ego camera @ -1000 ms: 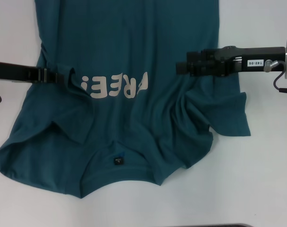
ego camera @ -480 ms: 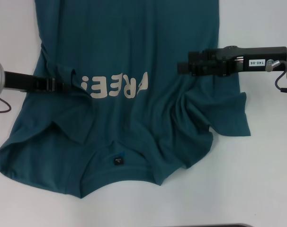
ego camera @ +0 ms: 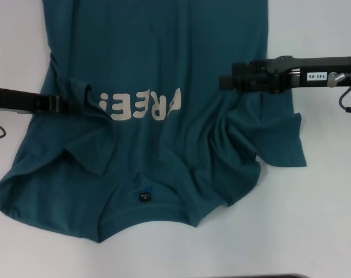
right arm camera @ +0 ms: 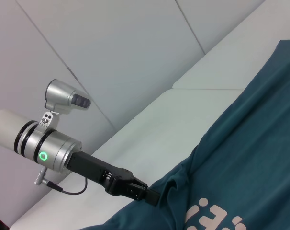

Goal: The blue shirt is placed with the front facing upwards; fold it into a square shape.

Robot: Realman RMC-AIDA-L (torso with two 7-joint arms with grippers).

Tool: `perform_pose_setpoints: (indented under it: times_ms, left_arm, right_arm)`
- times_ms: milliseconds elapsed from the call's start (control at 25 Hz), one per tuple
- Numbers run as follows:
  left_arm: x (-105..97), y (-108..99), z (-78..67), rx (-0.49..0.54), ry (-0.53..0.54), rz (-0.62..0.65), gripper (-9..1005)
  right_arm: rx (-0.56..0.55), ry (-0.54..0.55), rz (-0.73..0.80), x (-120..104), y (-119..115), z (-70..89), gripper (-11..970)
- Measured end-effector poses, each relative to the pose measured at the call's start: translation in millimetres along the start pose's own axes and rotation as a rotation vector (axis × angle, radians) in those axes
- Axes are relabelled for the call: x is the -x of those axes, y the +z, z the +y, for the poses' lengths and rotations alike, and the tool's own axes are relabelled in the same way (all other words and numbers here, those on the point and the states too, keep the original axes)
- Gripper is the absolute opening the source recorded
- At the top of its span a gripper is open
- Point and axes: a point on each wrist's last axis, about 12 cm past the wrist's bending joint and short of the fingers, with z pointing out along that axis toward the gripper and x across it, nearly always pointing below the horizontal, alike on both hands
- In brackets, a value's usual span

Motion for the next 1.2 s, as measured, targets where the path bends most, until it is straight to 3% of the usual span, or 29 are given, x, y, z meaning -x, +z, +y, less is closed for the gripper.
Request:
perform_pose_setpoints:
  times_ms: [680, 960, 1200]
  left_arm:
    - [4, 9, -4.2, 0.021, 0.026, 0.039, 135]
    - [11, 18, -12.5, 0.01, 0.048, 0.048, 140]
    - [23, 30, -29.4, -0.012, 0.089, 0.036, 145]
  right_arm:
    - [-0.002, 0.003, -0.003, -1, -1, -0.3, 853]
    - [-0.002, 0.003, -0.003, -1, -1, -0.3, 852]
    - [0.002, 0.003, -0.002, -1, -1, 0.2, 854]
